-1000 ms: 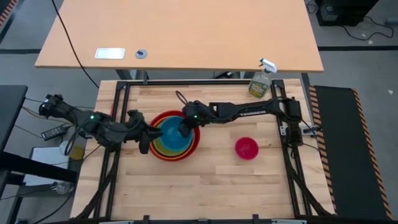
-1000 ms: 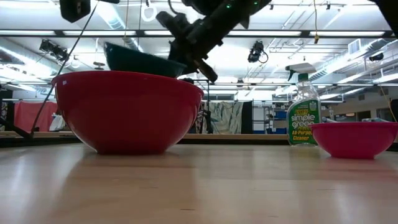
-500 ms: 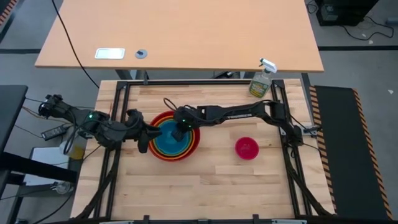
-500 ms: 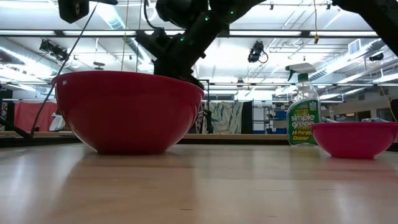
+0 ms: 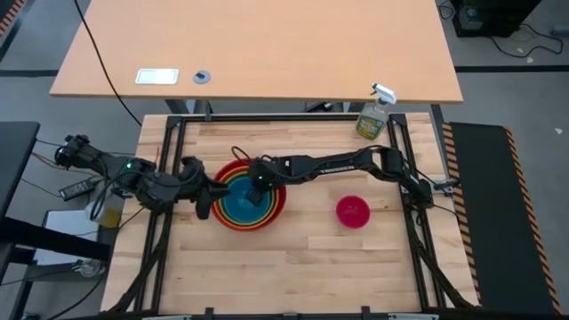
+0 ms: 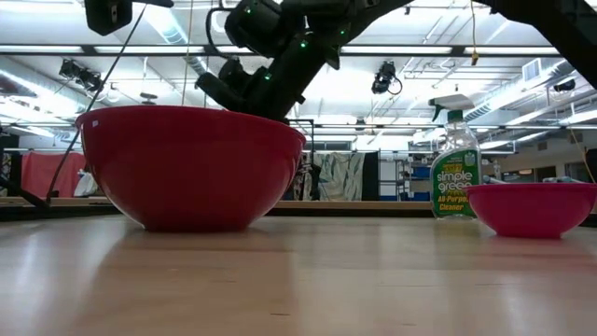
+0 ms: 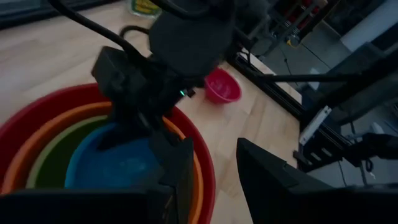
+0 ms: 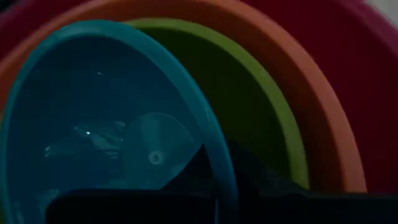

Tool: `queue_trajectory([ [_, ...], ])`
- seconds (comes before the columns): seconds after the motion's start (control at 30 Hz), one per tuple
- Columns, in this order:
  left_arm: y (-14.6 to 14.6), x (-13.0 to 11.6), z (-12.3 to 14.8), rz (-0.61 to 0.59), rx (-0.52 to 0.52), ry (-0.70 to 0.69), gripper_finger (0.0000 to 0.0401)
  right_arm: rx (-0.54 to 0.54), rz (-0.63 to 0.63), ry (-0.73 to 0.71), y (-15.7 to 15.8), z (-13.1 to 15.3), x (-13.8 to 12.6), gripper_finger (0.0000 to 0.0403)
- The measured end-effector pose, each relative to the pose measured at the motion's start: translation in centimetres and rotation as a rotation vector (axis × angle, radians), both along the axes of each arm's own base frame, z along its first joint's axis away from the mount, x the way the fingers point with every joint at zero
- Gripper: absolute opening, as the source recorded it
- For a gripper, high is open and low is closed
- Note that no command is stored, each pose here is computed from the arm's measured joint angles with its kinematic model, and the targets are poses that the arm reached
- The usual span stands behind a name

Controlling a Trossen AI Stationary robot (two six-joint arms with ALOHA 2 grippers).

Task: Nest bowls inside each other
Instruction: Stack the blue bowl on top of the green bowl

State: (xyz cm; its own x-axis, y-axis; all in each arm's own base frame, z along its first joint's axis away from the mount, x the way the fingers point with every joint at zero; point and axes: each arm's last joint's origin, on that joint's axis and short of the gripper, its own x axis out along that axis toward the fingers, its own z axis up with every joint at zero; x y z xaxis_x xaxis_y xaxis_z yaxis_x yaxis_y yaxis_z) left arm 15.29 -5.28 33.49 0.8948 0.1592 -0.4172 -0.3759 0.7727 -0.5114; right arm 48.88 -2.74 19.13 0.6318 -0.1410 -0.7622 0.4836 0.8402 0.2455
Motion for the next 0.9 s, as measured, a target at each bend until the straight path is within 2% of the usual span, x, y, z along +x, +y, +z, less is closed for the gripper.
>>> queue_trajectory([
  [0.3,-0.09,-0.21,-0.54,-0.055,-0.010,0.068,0.0126,0.040,0.034,0.028,-0.10,-0.30,-0.20,0.0046],
  [0.73,-0.04,-0.38,-0.84,-0.050,-0.022,0.101,0.0126,0.038,0.075,0.040,-0.25,-0.34,-0.28,0.0157],
  [0.9,-0.09,-0.38,-0.85,-0.064,-0.031,0.105,0.0126,0.037,0.073,0.049,-0.26,0.22,-0.24,0.0173],
])
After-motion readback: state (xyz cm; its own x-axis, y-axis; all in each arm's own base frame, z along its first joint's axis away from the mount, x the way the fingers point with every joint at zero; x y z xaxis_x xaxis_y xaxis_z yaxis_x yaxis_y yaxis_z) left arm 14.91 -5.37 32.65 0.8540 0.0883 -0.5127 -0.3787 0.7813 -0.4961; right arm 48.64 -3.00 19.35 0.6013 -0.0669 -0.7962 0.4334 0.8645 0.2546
